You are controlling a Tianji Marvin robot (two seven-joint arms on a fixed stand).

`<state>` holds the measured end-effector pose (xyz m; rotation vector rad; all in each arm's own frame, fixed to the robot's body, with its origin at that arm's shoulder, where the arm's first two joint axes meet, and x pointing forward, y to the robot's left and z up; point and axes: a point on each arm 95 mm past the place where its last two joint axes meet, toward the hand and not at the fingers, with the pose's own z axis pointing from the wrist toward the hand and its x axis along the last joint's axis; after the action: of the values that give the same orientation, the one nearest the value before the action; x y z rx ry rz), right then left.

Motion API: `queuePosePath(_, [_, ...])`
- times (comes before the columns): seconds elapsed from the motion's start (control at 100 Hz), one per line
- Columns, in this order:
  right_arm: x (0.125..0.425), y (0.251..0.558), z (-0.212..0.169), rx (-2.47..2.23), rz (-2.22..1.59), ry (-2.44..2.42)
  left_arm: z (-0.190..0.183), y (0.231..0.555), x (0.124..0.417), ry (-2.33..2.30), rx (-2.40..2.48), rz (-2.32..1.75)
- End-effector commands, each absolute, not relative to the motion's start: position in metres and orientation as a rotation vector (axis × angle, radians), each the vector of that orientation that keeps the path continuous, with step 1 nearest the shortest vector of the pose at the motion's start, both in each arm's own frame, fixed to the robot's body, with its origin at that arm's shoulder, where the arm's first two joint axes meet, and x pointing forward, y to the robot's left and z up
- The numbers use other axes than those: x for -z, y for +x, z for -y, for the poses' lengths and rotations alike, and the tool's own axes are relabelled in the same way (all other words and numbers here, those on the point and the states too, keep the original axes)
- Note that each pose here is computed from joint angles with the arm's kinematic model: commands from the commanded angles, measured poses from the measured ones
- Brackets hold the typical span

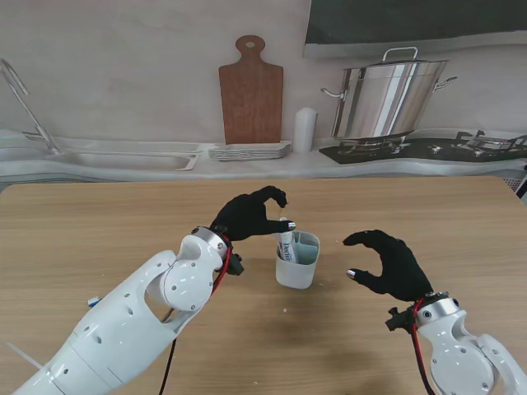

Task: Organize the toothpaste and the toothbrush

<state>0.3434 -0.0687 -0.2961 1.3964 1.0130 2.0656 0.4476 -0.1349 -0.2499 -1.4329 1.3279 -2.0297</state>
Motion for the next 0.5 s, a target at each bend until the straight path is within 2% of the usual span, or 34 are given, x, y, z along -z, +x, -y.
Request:
queuePosePath(0.0, [0.3,0.341,0.066,-2.059,-1.037,1.414,0.13,0.444,0.245,-1.43,2.02,-1.332])
queuePosePath(0.49, [0.3,0.341,0.069,-2.042,-1.055,1.418,0.049,0.423,0.234,-1.379,1.785,-1.335])
